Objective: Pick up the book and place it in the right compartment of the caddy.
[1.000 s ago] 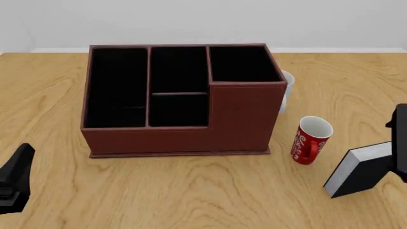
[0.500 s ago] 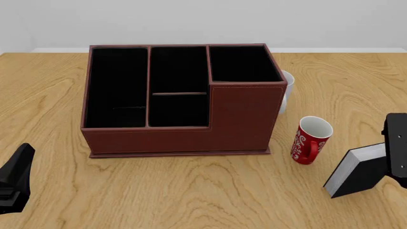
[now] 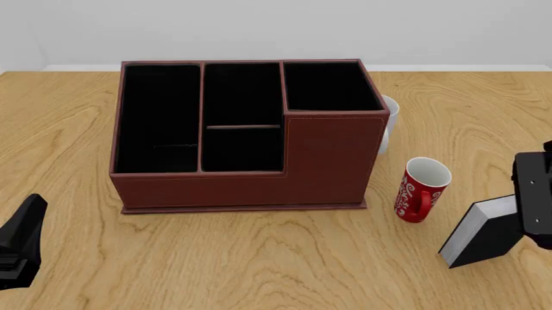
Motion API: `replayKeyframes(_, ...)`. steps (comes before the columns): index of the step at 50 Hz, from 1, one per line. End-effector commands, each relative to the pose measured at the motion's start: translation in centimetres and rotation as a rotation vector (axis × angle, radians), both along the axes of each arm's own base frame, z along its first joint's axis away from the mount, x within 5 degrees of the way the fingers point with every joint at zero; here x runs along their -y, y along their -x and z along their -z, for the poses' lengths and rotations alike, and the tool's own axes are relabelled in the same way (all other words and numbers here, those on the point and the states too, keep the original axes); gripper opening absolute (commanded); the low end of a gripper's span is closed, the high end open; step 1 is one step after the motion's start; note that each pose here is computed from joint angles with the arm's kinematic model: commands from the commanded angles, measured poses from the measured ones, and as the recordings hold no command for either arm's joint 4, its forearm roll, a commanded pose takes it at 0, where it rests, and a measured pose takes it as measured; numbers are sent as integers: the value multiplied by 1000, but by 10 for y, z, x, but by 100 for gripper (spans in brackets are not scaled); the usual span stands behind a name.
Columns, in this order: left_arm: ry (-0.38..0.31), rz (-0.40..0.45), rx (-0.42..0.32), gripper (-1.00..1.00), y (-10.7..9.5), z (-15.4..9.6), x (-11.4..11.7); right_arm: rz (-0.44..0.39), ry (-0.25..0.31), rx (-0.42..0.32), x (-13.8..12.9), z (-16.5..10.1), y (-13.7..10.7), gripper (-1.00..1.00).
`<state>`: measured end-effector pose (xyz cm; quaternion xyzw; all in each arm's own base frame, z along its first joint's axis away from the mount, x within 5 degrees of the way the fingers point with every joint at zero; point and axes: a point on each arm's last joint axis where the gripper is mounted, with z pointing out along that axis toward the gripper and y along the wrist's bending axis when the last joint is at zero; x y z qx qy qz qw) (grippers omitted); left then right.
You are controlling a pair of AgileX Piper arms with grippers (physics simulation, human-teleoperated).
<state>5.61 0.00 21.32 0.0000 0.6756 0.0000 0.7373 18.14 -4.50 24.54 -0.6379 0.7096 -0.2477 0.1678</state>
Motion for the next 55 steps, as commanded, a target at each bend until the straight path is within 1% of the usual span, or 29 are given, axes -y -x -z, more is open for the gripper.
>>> replayKeyframes(1, 0, 0, 0, 100, 0, 0, 0, -10, 2, -12, 1, 8, -8, 100)
replayKeyframes(10, 0, 0, 0, 100, 0, 0, 0, -22, -17, -26, -5, 17, -12, 100)
replayKeyframes(11, 0, 0, 0, 100, 0, 0, 0, -18, -45, -31, -12, 14, -14, 100)
replayKeyframes(14, 0, 0, 0, 100, 0, 0, 0, -29, -35, -36, -11, 19, -13, 100)
replayKeyframes(17, 0, 0, 0, 100, 0, 0, 0, -36, -53, -43, -18, 19, -12, 100)
replayKeyframes(18, 0, 0, 0, 100, 0, 0, 0, -34, -54, -53, -17, 20, -10, -100)
replayKeyframes(24, 0, 0, 0, 100, 0, 0, 0, -44, -67, -58, -24, 17, -7, -100)
replayKeyframes(27, 0, 0, 0, 100, 0, 0, 0, -56, -68, -63, -27, 18, -2, -100)
replayKeyframes(28, 0, 0, 0, 100, 0, 0, 0, -60, -77, -64, -30, 16, -2, -100)
replayKeyframes(34, 0, 0, 0, 100, 0, 0, 0, -80, -89, -71, -38, 14, 7, -100)
replayKeyframes(37, 0, 0, 0, 100, 0, 0, 0, -91, -93, -73, -41, 10, 13, -100)
replayKeyframes(40, 0, 0, 0, 100, 0, 0, 0, -101, -116, -67, -50, 1, 18, -100)
replayKeyframes(55, 0, 0, 0, 100, 0, 0, 0, -126, -117, -55, -53, -14, 41, -100)
